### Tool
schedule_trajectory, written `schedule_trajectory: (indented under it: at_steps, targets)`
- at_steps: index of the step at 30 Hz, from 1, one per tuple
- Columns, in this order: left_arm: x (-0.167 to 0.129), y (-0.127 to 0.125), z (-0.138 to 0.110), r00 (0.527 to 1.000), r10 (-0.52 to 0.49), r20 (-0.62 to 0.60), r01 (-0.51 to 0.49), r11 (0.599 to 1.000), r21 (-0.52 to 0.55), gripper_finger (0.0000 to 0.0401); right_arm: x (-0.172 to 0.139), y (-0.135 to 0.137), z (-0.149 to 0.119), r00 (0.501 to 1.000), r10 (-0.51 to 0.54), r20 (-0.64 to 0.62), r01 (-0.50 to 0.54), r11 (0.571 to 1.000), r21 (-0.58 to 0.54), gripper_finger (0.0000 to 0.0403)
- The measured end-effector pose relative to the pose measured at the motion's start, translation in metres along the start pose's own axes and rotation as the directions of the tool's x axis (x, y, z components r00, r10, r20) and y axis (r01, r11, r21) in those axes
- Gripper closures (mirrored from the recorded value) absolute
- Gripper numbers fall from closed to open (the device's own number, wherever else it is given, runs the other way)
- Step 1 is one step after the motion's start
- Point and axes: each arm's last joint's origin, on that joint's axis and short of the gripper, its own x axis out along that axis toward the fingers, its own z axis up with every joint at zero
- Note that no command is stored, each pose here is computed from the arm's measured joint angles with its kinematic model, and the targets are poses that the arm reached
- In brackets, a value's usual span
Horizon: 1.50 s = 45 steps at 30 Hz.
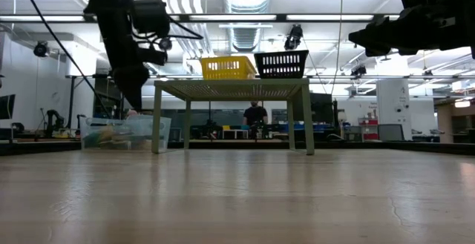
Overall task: Pick & Place Office Desk Supplies
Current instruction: Put the transparent bin on the shelf
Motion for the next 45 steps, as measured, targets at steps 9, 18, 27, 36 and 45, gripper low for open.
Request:
schedule_trajectory:
  at_steps: [9,18,27,36,45]
  targets:
    - [0.015,0.003,0.004,0.999,0.01,-0.053,-0.01,1.0,0.007,0.0168,0.0,0.0,0.0,1.0,0.0,0.0,0.0,1.0,0.0,0.0282]
    - [0.031,0.007,0.007,0.996,0.019,-0.088,-0.019,1.0,0.001,0.0178,0.0,0.0,0.0,1.0,0.0,0.0,0.0,1.0,0.0,0.0282]
    - [0.036,0.008,0.007,0.994,0.016,-0.111,-0.016,1.0,0.002,0.0211,0.0,0.0,0.0,1.0,0.0,0.0,0.0,1.0,0.0,0.0282]
    - [0.034,0.006,0.003,0.987,-0.038,-0.158,0.036,0.999,-0.014,0.0302,0.0,0.0,0.0,1.0,0.0,0.0,0.0,1.0,0.0,0.0282]
    - [0.029,0.004,-0.003,0.969,-0.148,-0.196,0.141,0.989,-0.05,0.0392,0.0,0.0,0.0,1.0,0.0,0.0,0.0,1.0,0.0,0.0282]
